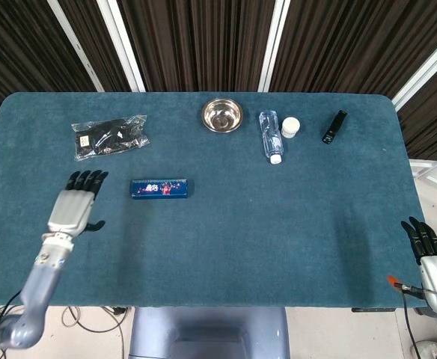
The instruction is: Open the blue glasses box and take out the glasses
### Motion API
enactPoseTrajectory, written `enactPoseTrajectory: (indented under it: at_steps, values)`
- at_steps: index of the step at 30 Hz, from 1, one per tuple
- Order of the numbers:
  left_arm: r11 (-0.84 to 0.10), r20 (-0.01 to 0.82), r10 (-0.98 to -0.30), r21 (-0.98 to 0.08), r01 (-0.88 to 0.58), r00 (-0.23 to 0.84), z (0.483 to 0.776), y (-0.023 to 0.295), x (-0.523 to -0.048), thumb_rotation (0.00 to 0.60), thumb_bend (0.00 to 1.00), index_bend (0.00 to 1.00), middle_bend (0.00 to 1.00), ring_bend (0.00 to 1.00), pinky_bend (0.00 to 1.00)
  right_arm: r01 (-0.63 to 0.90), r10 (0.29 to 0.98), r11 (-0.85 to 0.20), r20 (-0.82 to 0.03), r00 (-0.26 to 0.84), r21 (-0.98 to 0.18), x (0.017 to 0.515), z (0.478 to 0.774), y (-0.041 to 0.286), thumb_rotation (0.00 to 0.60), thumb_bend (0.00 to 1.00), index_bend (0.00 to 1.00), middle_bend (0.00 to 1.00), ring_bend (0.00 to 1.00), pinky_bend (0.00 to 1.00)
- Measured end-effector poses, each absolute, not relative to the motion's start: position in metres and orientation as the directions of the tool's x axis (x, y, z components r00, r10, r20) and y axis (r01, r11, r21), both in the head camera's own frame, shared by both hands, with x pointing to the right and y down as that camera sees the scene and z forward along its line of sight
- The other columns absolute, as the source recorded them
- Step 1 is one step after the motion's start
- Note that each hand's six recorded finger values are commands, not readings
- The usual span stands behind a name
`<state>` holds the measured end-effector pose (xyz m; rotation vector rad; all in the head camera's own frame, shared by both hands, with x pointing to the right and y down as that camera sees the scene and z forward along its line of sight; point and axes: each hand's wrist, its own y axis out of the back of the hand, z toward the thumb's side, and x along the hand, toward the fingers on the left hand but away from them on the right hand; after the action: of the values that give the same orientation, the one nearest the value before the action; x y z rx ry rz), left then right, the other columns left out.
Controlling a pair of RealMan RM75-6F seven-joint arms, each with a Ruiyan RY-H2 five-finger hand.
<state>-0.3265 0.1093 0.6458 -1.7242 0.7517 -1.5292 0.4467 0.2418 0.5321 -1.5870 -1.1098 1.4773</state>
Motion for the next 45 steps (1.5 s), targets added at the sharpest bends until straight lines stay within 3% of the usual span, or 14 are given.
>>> enactPoseTrajectory:
  at_steps: [11,22,31,45]
  values:
    - [-0.624,0.638,-0.755,-0.77,0.136,0.151,0.69,0.07,-0.269,0.6,0.15,0.0,0.15,0.0,0.0,0.145,0.911,-0.406,-0.413,-0.02,-0.902,0.448,0.532,0.242,0.6,0.14,0.0,0.0,0.0,0.2]
    - [-0.658,0.671,-0.729,-0.741,0.134,0.135,0.715,0.061,-0.246,0.6,0.16,0.0,0.21,0.0,0.01,0.156,0.907,-0.412,-0.421,-0.026,-0.898,0.449,0.533,0.242,0.6,0.15,0.0,0.0,0.0,0.2]
    - [-0.672,0.683,-0.717,-0.731,0.123,0.142,0.727,0.059,-0.232,0.6,0.3,0.0,0.25,0.0,0.02,0.161,0.904,-0.417,-0.427,-0.033,-0.895,0.45,0.533,0.242,0.6,0.16,0.0,0.0,0.0,0.2]
    - [-0.681,0.688,-0.707,-0.725,0.104,0.164,0.73,0.06,-0.224,0.6,0.36,0.0,0.27,0.0,0.02,0.162,0.903,-0.417,-0.428,-0.033,-0.894,0.45,0.533,0.242,0.6,0.17,0.0,0.0,0.0,0.2]
